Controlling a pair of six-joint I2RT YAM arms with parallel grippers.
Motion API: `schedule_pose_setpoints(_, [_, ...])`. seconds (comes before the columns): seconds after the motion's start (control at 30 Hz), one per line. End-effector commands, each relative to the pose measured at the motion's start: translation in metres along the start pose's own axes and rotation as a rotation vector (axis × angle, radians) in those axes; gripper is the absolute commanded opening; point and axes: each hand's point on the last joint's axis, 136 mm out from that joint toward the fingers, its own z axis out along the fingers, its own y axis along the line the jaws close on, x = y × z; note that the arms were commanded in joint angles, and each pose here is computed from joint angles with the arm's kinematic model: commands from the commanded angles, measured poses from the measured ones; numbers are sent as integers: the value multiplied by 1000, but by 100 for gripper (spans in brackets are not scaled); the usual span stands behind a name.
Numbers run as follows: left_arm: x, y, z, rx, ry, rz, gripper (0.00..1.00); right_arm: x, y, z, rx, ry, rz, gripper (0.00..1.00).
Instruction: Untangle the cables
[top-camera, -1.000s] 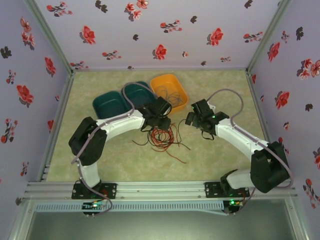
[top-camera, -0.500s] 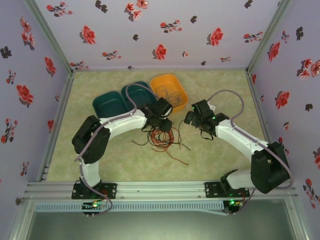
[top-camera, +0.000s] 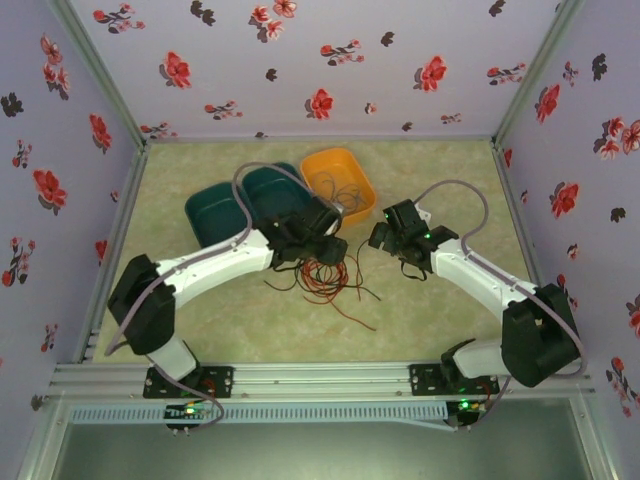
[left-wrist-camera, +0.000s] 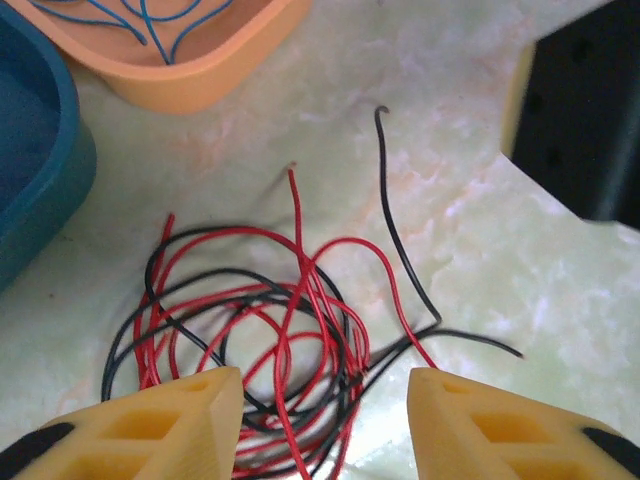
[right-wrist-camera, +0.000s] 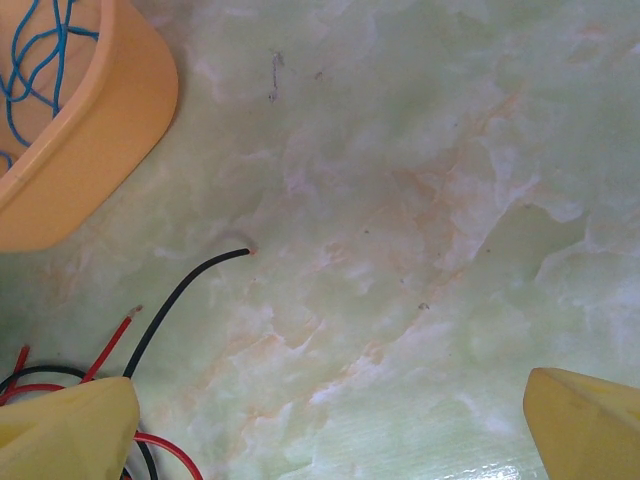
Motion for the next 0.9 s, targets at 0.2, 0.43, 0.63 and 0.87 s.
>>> schedule_pose_setpoints(0.2, [60, -3, 34, 76, 92, -142, 46, 7, -8, 4, 26, 21, 17, 99])
schedule_pose_setpoints(0.43, [69, 3, 55, 35, 119, -123, 51, 8, -7, 3, 16, 20, 30, 99])
schedule_pose_setpoints(0.63, [75, 6, 68, 17, 148, -110, 47, 7, -6, 4, 16, 17, 30, 99])
schedule_pose_setpoints(0.87, [73, 7, 63, 7, 141, -98, 15, 6, -6, 4, 18, 14, 25, 99])
